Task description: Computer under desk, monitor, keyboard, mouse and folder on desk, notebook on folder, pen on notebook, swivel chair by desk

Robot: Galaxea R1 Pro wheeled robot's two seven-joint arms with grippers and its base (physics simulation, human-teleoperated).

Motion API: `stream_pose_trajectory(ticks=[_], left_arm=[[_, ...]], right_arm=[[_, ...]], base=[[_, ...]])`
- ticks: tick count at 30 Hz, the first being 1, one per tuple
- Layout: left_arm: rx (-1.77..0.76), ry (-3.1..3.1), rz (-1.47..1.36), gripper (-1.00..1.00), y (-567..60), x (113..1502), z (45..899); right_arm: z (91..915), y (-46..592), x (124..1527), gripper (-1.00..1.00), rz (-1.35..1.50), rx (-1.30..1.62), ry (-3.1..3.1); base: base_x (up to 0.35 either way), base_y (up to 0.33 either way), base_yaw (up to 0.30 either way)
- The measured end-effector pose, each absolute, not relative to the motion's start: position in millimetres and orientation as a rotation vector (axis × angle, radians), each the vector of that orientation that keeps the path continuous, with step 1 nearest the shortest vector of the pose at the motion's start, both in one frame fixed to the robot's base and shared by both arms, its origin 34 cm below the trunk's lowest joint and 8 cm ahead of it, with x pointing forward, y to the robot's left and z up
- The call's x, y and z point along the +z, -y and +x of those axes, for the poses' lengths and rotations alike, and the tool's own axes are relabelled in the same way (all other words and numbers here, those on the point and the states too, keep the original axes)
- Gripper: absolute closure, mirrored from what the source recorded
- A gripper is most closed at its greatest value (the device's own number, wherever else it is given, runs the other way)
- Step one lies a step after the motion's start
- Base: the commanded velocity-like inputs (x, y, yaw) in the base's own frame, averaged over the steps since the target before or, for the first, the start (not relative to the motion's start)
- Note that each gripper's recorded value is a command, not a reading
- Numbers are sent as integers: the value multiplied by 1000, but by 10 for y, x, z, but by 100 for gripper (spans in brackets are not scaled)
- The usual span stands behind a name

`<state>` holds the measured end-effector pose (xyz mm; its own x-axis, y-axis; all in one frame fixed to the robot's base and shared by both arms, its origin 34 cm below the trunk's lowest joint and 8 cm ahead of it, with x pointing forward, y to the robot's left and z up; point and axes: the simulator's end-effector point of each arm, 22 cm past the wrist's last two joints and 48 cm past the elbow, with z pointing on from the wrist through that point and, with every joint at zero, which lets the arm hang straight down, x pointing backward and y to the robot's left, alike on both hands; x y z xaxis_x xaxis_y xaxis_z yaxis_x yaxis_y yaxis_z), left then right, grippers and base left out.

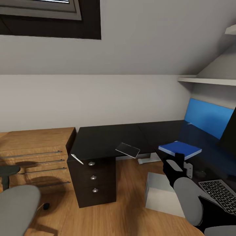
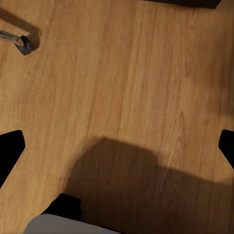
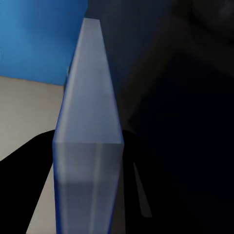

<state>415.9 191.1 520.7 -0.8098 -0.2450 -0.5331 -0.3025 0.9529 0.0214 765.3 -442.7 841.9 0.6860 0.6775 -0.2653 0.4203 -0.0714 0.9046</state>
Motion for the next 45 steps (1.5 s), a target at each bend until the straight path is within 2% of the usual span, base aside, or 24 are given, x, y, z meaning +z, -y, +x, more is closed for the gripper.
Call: stream_pose_trajectory(ticks=[12, 26, 45], left_arm=[[153, -2564, -386, -100, -1940, 5179, 4121], [171, -2578, -380, -100, -1980, 5135, 4060], [171, -2578, -380, -100, -1980, 5135, 4058]], right_arm=[[7656, 4415, 8423, 100, 1700, 269, -891], [7654, 4429, 8426, 100, 1699, 268, -890], [7649, 4447, 8429, 100, 1699, 265, -888]], base=[[1, -3, 0], [60, -100, 0], [-40, -44, 0]])
